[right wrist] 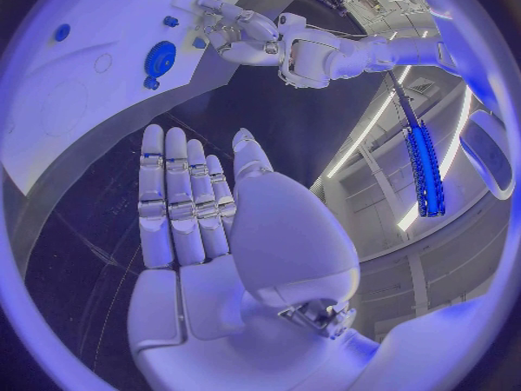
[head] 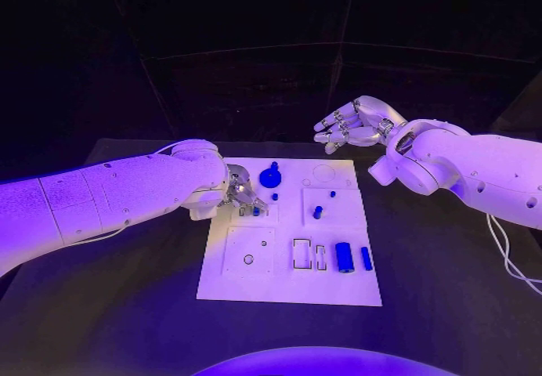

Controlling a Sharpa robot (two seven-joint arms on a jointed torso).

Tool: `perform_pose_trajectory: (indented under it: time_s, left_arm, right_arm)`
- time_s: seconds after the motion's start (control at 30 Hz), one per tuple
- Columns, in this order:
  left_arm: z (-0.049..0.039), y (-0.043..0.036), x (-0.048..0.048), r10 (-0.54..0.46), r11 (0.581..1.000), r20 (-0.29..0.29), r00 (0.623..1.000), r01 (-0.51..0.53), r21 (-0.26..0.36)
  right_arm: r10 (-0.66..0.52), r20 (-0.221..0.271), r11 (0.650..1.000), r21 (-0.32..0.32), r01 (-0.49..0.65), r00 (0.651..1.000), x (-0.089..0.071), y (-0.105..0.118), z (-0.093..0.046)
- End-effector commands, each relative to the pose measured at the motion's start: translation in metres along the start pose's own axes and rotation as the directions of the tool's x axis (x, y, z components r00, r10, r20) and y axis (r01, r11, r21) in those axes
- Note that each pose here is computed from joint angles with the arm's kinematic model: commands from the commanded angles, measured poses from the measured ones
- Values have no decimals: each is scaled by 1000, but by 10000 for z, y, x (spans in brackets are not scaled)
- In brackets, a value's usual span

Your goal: Assemble the parts on the task board

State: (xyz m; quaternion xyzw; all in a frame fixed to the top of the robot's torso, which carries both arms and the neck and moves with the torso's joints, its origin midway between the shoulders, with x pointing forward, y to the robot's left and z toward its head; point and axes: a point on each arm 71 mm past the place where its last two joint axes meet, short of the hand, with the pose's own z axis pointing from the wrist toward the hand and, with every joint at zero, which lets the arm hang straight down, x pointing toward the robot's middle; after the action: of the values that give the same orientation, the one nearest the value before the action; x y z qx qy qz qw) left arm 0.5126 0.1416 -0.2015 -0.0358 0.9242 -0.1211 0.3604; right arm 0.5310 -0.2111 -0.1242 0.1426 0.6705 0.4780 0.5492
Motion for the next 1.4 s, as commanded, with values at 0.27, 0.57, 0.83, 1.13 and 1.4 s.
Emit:
perform_pose_trajectory:
  time_s: [0.27, 0.57, 0.83, 1.13, 1.4]
  left_arm:
    - [-12, -13, 0, -20, 1000, 5, 1000, 20, 15]
    - [-133, 63, -86, -41, 999, 21, 999, 40, 25]
    - [-291, 102, -395, -41, 998, 41, 998, 39, 40]
    - [-217, 144, -668, -42, 999, 37, 998, 42, 0]
    - [-56, 269, -775, -28, 996, 48, 998, 32, -83]
  right_arm:
    - [2, -5, 1000, -8, -2, 1000, -7, 11, 2]
    - [0, -2, 1000, -4, 0, 1000, -22, -4, 3]
    - [-3, 5, 1000, 0, 3, 1000, -41, -21, 7]
    - [-2, 3, 1000, -1, 2, 1000, -26, -15, 25]
    - [-1, 1, 1000, -2, 1, 1000, -8, -2, 37]
